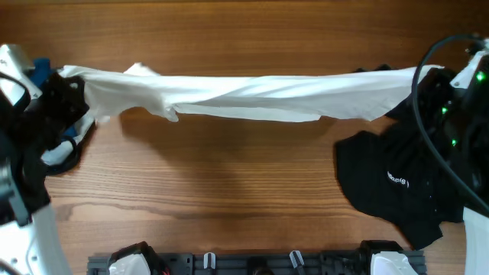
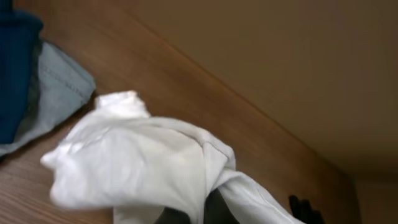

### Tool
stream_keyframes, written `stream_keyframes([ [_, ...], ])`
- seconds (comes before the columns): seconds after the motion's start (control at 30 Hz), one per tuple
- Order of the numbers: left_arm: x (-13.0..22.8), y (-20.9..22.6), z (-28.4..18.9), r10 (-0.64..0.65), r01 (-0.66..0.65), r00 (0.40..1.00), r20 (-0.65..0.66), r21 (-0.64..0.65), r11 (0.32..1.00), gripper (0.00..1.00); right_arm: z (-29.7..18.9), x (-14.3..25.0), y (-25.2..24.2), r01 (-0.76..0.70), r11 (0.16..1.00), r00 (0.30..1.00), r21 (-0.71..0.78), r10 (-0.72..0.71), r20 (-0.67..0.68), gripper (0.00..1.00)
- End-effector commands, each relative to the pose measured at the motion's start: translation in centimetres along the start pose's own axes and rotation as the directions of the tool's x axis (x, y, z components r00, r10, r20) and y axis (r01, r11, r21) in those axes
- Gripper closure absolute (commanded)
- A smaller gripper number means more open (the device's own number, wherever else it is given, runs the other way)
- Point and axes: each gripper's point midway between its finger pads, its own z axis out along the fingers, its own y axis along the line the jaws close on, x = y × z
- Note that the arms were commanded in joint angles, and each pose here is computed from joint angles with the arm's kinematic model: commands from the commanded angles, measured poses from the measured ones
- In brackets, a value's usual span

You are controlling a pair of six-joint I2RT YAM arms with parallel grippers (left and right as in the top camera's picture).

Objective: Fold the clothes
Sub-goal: 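Lift the stretched T-shirt and swing it down flat onto the table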

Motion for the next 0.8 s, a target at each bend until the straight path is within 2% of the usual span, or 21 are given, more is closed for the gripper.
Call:
stream_keyframes([
  [0.0, -0.9, -0.1, 0.7, 0.029, -0.029, 1.0, 0.009, 0.002, 1.0, 0.96, 2.8, 0.6, 0.0, 0.092, 0.995, 0.994, 0.026, -0.091, -0.068, 0.96],
  [0.13, -0.4, -0.1, 6.1, 0.034, -0.034, 0.995, -0.095, 0.009, 0.999, 0.96, 10.1, 3.8, 1.7, 0.165, 0.986, 0.954, -0.039, -0.169, -0.248, 0.96],
  [0.23, 0.0, -0.2, 13.6, 0.063, -0.058, 0.984, -0.167, 0.034, 0.998, 0.96, 17.1, 5.9, 3.1, 0.172, 0.981, 0.929, -0.089, -0.192, -0.316, 0.96],
  [0.33, -1.6, -0.6, 20.0, 0.103, -0.094, 0.989, -0.107, 0.085, 0.992, 0.96, 21.5, 4.8, 5.0, 0.149, 0.978, 0.955, -0.146, -0.181, -0.235, 0.96],
  [0.37, -3.5, -1.2, 22.5, 0.104, -0.1, 0.994, -0.024, 0.129, 0.987, 0.96, 22.8, 2.3, 6.2, 0.089, 0.982, 0.985, -0.169, -0.112, -0.128, 0.96],
  [0.43, -6.7, -2.7, 24.2, 0.059, -0.082, 0.992, 0.11, 0.208, 0.975, 0.96, 22.6, -2.4, 7.9, 0.023, 0.975, 0.999, -0.221, -0.013, 0.043, 0.96],
  [0.53, -12.7, -6.5, 22.1, -0.029, -0.101, 0.939, 0.342, 0.358, 0.928, 0.96, 19.0, -10.1, 10.6, -0.032, 0.94, 0.963, -0.341, 0.121, 0.243, 0.96],
  [0.6, -18.3, -10.5, 16.8, -0.149, -0.124, 0.865, 0.479, 0.492, 0.862, 0.96, 14.5, -16.1, 12.0, 0.001, 0.919, 0.911, -0.395, 0.162, 0.379, 0.96],
  [0.7, -23.1, -14.4, 10.1, -0.142, -0.254, 0.776, 0.615, 0.51, 0.822, 0.96, 9.1, -21.4, 12.2, 0.068, 0.927, 0.842, -0.369, 0.145, 0.52, 0.96],
  [0.77, -24.3, -15.5, 7.6, -0.081, -0.306, 0.759, 0.646, 0.464, 0.832, 0.96, 8.0, -22.4, 11.1, 0.082, 0.953, 0.827, -0.29, 0.097, 0.553, 0.96],
])
